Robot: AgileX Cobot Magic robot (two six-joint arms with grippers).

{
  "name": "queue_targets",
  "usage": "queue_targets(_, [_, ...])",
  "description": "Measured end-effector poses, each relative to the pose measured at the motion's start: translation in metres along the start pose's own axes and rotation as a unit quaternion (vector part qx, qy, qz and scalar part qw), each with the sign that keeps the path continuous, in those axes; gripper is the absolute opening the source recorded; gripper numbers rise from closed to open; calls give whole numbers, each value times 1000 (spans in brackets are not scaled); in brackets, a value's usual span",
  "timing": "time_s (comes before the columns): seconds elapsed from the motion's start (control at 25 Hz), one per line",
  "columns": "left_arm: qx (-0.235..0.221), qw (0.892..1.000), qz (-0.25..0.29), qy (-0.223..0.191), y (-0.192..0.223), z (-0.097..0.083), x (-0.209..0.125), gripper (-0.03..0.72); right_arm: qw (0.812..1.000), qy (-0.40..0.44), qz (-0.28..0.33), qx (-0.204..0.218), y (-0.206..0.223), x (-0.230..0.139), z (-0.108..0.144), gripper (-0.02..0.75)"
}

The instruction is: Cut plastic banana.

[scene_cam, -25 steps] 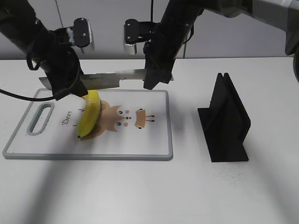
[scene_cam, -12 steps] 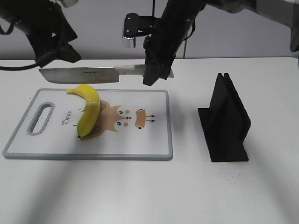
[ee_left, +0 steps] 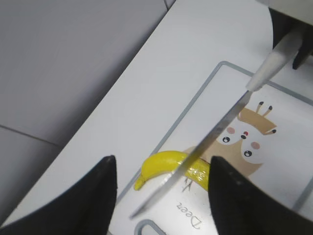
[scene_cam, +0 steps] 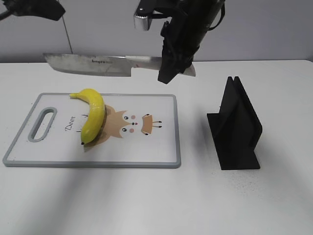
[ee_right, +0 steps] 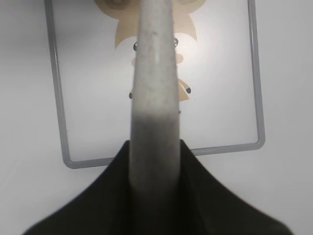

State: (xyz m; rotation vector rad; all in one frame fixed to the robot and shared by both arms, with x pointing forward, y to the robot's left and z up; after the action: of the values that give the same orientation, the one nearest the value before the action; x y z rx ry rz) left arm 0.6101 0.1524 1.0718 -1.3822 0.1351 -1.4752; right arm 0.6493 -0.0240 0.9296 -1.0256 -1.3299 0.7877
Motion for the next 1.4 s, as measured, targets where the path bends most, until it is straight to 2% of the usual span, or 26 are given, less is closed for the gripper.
queue_targets(0.2, [-4, 995, 40, -90, -23, -9, -13, 514, 993, 112, -17, -17, -26, 8, 3, 181])
queue_targets(0.32, [-19, 989, 87, -122, -34, -20, -29, 454, 982, 187, -29, -25, -40, 12, 4, 181])
queue_targets(0.4, [-12, 982, 117, -147, -42, -22, -39, 428, 972, 229, -35, -29, -47, 14, 4, 181])
queue_targets(0.56, [24, 960, 175, -218, -60, -20, -62, 407, 954, 296, -44, -35, -61, 16, 8, 181])
queue_targets(0.64, [45, 950, 184, -246, -70, -18, -66, 405, 943, 326, -53, -39, -73, 18, 11, 181])
queue_targets(0.76, [65, 945, 169, -272, -86, -18, -63, 405, 932, 355, -65, -41, -92, 18, 21, 181])
queue_targets(1.12, [111, 945, 81, -298, -151, -28, -46, 404, 916, 396, -63, -34, -125, -5, 69, 181])
queue_targets(1.28, [121, 945, 59, -299, -175, -45, -55, 404, 910, 411, -54, -28, -131, -19, 91, 181])
queue_targets(1.4, [123, 945, 54, -299, -185, -64, -72, 404, 901, 431, -42, -21, -130, -33, 108, 181])
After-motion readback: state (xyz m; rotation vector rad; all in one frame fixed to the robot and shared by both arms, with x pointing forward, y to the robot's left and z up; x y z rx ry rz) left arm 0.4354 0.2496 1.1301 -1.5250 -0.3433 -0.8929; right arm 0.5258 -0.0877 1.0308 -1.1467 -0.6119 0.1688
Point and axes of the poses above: a point on each arm's last joint axis where the gripper is mounted, y pointing out along that axis toward the gripper, z along the wrist's bending axis when the last joint is at zero, x = y × z, the point moved 10 cm from there along y, pointing out along that axis toward the gripper
